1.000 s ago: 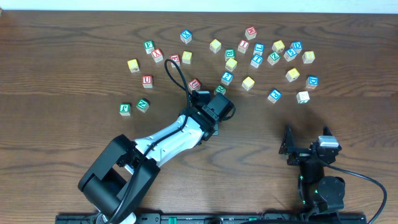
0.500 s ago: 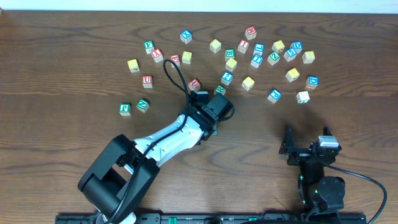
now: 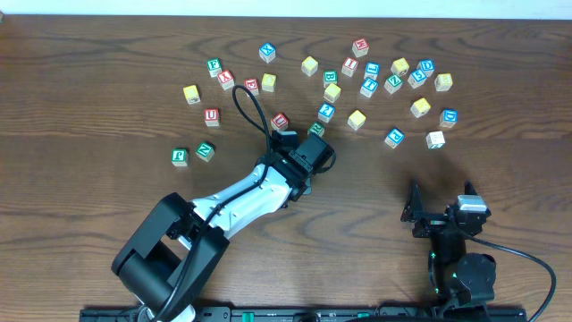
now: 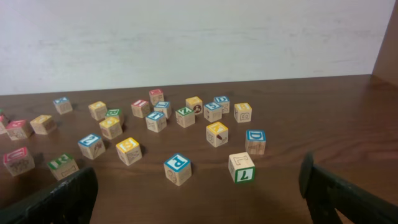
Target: Spell out AI2
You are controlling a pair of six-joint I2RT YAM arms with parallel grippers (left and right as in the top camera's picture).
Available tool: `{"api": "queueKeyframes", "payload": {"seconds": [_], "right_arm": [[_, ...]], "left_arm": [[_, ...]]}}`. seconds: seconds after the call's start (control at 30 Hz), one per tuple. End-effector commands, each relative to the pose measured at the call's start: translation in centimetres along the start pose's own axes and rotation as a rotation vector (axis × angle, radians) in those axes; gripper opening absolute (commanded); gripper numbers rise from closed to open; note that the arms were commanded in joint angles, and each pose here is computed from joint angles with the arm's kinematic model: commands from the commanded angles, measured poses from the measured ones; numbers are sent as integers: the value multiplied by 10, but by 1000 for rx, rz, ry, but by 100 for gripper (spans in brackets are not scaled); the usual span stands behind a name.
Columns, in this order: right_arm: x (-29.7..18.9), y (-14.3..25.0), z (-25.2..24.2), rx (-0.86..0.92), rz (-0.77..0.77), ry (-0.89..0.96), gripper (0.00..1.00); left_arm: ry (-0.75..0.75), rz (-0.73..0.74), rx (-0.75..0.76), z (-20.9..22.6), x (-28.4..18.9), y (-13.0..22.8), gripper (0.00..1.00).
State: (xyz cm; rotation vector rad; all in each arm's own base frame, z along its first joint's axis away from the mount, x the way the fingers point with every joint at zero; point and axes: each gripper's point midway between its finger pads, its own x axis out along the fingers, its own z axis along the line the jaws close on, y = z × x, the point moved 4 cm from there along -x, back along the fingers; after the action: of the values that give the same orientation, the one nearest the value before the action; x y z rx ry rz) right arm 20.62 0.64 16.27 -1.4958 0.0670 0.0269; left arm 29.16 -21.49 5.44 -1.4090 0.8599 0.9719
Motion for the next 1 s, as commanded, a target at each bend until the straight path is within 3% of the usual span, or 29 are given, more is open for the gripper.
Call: {"api": "queueKeyframes", "payload": {"seconds": [0.0, 0.53, 0.97], "right_arm": [[0, 0, -2, -1, 0, 11, 99], [0, 0, -2, -1, 0, 11, 99], [0, 0, -2, -1, 0, 11, 99]], "left_arm": [[-14, -16, -19, 6, -3, -3, 11], [-13, -17, -16, 6, -3, -3, 44], [-9, -21, -17, 5, -5, -4, 45]]}}
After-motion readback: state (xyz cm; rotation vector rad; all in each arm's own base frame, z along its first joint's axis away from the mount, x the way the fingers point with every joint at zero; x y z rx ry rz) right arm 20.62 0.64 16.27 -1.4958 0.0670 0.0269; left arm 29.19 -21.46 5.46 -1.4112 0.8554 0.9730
